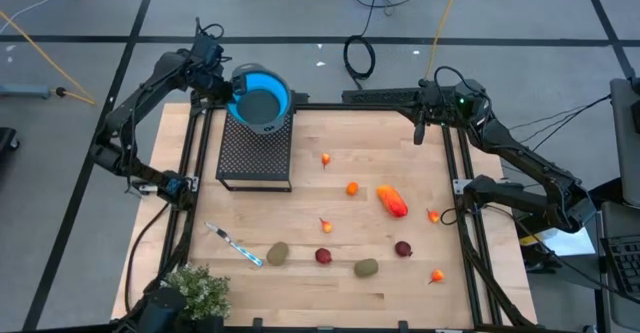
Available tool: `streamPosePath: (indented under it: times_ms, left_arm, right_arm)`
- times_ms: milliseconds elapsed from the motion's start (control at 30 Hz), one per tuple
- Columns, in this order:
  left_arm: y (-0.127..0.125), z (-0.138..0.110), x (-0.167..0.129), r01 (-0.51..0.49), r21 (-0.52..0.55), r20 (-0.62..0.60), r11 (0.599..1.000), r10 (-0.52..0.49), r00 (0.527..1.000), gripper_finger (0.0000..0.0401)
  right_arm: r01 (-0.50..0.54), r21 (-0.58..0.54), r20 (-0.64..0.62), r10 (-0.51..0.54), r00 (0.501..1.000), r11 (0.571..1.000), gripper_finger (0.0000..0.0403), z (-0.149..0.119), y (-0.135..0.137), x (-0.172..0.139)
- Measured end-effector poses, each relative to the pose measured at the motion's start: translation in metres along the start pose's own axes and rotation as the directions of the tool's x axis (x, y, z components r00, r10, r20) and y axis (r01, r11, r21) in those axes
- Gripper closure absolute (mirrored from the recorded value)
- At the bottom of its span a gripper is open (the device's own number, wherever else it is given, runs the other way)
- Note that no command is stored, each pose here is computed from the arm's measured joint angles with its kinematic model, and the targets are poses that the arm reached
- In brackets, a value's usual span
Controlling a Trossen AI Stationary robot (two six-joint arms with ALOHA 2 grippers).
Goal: Pick & Place Fruit
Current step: Put the blue strainer bowl on the shelf
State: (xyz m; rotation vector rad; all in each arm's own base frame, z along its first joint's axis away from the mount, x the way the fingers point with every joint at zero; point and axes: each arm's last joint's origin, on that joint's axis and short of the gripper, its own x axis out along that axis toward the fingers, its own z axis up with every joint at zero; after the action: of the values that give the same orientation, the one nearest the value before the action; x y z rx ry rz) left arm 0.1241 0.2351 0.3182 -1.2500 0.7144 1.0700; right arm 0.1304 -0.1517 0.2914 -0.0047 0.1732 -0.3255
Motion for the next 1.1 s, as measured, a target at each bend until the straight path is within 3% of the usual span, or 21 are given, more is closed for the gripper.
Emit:
streamPosePath:
  times_ms: [600, 1100]
  left_arm:
    - [-0.0034, -0.0024, 0.0012, -0.026, 0.052, 0.012, 0.998, 0.025, 1.000, 0.0384]
    - [-0.0036, -0.0044, 0.0015, -0.041, 0.099, 0.003, 0.994, 0.040, 0.999, 0.0288]
  right_arm:
    - [0.000, 0.001, 0.000, 0.000, 1.000, 1.000, 0.0403, 0.0000, 0.0000, 0.0000]
    - [0.001, 0.001, 0.000, -0.001, 1.000, 1.000, 0.0403, 0.0000, -0.0001, 0.0001]
